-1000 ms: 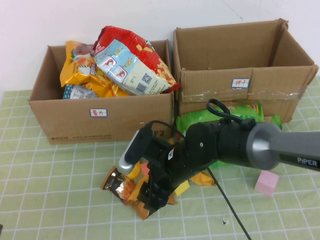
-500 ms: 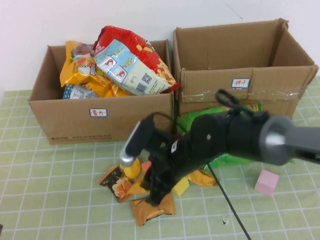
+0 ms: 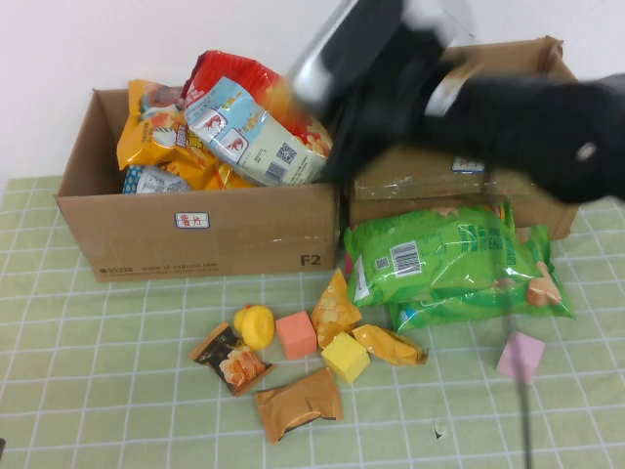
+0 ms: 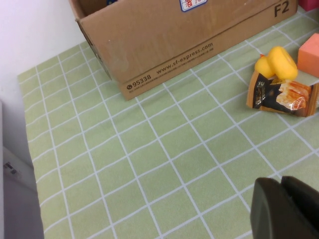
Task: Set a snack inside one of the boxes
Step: Place the biscuit in the biscuit box, then pick up the biscuit
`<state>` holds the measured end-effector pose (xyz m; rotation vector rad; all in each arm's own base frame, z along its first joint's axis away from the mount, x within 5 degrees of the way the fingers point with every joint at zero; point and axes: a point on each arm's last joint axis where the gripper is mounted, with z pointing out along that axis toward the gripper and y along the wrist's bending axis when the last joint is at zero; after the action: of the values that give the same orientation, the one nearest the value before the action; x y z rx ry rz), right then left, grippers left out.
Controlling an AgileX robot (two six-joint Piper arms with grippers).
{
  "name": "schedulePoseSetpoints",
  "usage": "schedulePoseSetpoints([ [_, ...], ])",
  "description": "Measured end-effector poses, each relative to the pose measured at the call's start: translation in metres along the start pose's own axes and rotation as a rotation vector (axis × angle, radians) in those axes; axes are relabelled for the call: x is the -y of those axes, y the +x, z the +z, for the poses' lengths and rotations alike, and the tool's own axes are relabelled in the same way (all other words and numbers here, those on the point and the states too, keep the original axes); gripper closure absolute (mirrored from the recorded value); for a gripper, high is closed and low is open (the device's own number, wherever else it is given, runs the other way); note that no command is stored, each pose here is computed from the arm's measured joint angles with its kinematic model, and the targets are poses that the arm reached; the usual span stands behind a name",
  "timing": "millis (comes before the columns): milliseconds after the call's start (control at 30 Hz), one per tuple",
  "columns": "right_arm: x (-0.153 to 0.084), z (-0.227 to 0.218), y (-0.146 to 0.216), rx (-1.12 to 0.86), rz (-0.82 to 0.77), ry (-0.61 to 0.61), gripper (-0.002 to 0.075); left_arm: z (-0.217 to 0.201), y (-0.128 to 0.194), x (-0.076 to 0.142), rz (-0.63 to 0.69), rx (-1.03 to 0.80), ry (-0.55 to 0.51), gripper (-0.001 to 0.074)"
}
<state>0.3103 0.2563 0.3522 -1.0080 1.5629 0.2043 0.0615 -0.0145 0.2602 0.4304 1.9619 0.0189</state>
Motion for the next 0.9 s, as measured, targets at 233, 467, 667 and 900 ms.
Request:
schedulePoseSetpoints([
  [233, 0.091, -0.004, 0.024, 0.248, 0.463, 0.512, 0.0498, 0.0, 0.0, 0.0, 0.0, 0.0, 0.0, 0.0736],
  [467, 0.119, 0.031, 0.079, 0.128, 0.933, 0.56, 0.0405, 0.0, 0.0, 0.0, 0.0, 0.0, 0.0, 0.0736],
  [667, 0.142, 0.043, 0.075, 0.128, 1.097, 0.47, 0.0316, 0.0, 0.0, 0.0, 0.0, 0.0, 0.0, 0.0736],
  [900, 0.129, 0.028, 0.022, 0.239, 0.869, 0.127, 0.034, 0.0, 0.0, 0.0, 0.0, 0.0, 0.0, 0.0736],
])
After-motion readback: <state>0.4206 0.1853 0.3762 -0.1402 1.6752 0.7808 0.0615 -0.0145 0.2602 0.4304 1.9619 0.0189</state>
